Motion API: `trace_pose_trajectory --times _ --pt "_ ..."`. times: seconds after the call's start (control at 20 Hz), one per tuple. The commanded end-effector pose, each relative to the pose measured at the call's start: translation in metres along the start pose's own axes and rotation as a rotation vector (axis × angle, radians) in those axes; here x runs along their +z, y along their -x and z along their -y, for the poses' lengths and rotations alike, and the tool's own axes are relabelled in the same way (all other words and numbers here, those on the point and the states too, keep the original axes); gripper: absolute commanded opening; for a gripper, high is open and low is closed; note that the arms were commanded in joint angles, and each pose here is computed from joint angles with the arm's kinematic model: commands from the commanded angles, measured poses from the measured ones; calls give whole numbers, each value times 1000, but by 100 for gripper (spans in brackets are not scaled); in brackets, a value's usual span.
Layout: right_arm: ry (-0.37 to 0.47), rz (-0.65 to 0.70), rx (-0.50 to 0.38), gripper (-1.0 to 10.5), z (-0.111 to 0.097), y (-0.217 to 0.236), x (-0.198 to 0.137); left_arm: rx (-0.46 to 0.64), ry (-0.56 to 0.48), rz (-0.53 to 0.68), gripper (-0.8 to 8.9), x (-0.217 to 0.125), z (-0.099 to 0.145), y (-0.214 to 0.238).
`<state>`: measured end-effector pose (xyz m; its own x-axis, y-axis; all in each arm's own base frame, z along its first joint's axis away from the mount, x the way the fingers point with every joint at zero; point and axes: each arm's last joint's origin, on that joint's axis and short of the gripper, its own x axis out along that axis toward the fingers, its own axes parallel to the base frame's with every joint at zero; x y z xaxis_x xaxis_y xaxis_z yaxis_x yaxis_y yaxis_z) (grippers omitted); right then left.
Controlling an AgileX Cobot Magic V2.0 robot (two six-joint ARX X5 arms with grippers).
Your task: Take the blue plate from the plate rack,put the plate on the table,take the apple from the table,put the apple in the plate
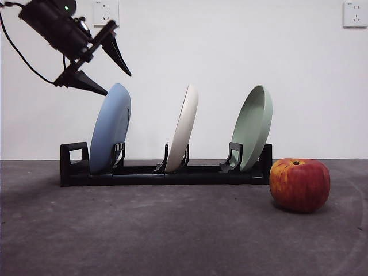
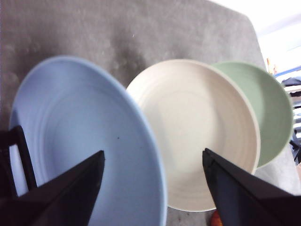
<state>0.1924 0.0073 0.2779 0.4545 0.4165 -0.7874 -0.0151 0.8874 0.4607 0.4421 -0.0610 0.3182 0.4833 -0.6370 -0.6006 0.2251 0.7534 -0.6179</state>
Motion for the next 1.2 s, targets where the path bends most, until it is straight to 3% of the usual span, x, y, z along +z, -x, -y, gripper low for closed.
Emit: trace_pose_trajectory --times 0.05,0.35,0.5,0.55,0.85,1.0,1.2 --pt "14 4 3 2 -1 0 1 -4 1 -14 354 -2 0 -11" --pt "15 5 -4 2 0 0 1 49 -2 -9 328 -4 2 -15" --pt "17 10 -3 2 -1 0 1 45 -9 -13 117 -4 3 -16" --pt "18 10 -3 2 -1 0 1 40 -11 -14 99 -4 4 -16" --pt "17 16 -48 2 1 0 1 29 -23 -25 88 -6 9 -20" --pt "14 9 -49 2 1 0 1 46 -25 -22 -13 -7 10 -21" --pt "11 3 -51 2 1 0 0 42 -11 -23 -9 -7 10 -20"
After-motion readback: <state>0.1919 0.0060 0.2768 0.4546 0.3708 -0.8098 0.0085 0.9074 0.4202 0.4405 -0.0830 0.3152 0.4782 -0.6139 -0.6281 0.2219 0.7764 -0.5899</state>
